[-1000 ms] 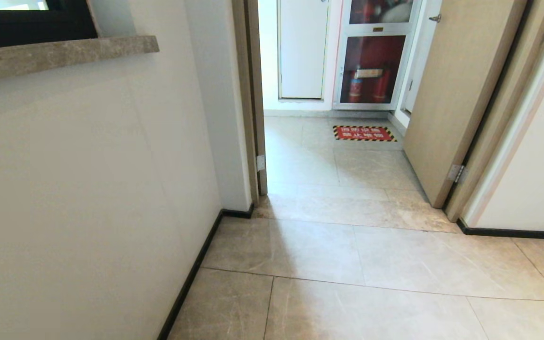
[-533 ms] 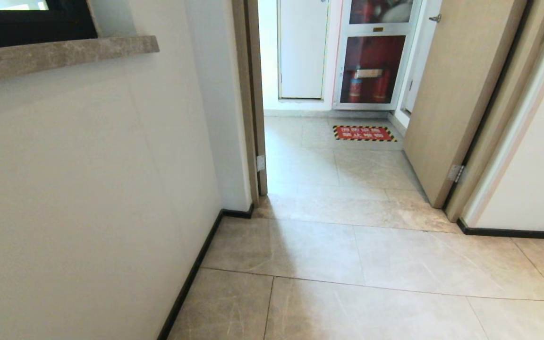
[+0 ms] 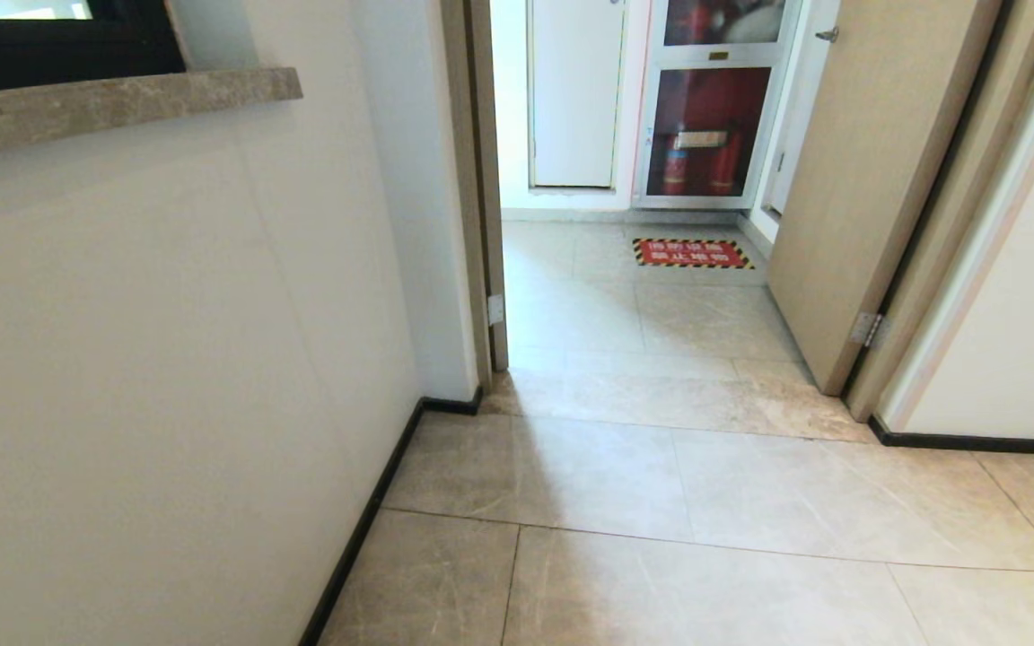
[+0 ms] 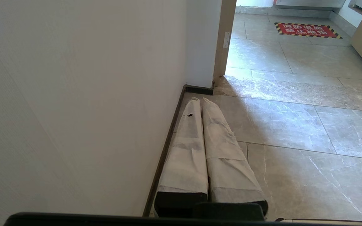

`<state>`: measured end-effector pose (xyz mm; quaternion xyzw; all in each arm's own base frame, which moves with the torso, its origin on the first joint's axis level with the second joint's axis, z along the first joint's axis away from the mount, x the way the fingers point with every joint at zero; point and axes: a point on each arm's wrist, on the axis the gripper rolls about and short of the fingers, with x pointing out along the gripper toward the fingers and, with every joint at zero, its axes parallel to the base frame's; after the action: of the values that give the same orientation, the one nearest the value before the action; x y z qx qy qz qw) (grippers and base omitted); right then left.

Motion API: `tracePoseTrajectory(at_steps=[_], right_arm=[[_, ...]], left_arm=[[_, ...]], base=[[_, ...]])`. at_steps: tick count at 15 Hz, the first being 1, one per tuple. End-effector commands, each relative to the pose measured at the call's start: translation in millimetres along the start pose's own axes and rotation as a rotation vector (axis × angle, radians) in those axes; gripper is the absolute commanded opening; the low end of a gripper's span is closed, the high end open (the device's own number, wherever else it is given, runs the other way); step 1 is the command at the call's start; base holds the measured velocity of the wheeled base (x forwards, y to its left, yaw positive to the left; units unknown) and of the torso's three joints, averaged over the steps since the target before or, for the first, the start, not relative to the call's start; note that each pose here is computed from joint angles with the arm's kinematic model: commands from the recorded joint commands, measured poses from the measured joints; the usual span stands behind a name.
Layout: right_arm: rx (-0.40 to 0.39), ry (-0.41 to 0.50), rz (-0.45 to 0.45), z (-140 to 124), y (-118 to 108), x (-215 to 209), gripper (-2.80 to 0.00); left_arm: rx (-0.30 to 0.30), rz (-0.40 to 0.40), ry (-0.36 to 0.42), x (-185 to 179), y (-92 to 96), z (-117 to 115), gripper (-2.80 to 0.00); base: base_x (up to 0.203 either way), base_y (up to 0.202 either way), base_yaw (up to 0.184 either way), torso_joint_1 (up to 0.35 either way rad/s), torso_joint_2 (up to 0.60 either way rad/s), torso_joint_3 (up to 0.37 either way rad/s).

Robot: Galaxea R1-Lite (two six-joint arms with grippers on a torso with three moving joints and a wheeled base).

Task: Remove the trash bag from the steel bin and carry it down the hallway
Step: Put the trash bag at the door

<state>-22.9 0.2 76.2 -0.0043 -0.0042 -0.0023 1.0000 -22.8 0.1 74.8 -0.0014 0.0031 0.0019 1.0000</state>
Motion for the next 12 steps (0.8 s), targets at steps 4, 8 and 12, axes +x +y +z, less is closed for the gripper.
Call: tracePoseTrajectory(at_steps=[4, 8, 12], right_arm=[[0.001, -0.001, -0.002, 0.0, 0.0, 0.0, -2.80], [-0.001, 0.001, -0.002, -0.1, 0.0, 0.0, -2.80], [-0.001, 0.000, 0.000, 0.0, 0.0, 0.0, -2.80]], left_arm=[[-0.002, 0.001, 0.000, 0.0, 0.0, 0.0, -2.80], [-0.002, 0.001, 0.000, 0.0, 0.0, 0.0, -2.80], [-0.002, 0.001, 0.000, 0.0, 0.0, 0.0, -2.80]], base=[[0.000, 0.000, 0.000, 0.000, 0.00, 0.000], [0.000, 0.000, 0.000, 0.000, 0.00, 0.000], [0.000, 0.000, 0.000, 0.000, 0.00, 0.000]])
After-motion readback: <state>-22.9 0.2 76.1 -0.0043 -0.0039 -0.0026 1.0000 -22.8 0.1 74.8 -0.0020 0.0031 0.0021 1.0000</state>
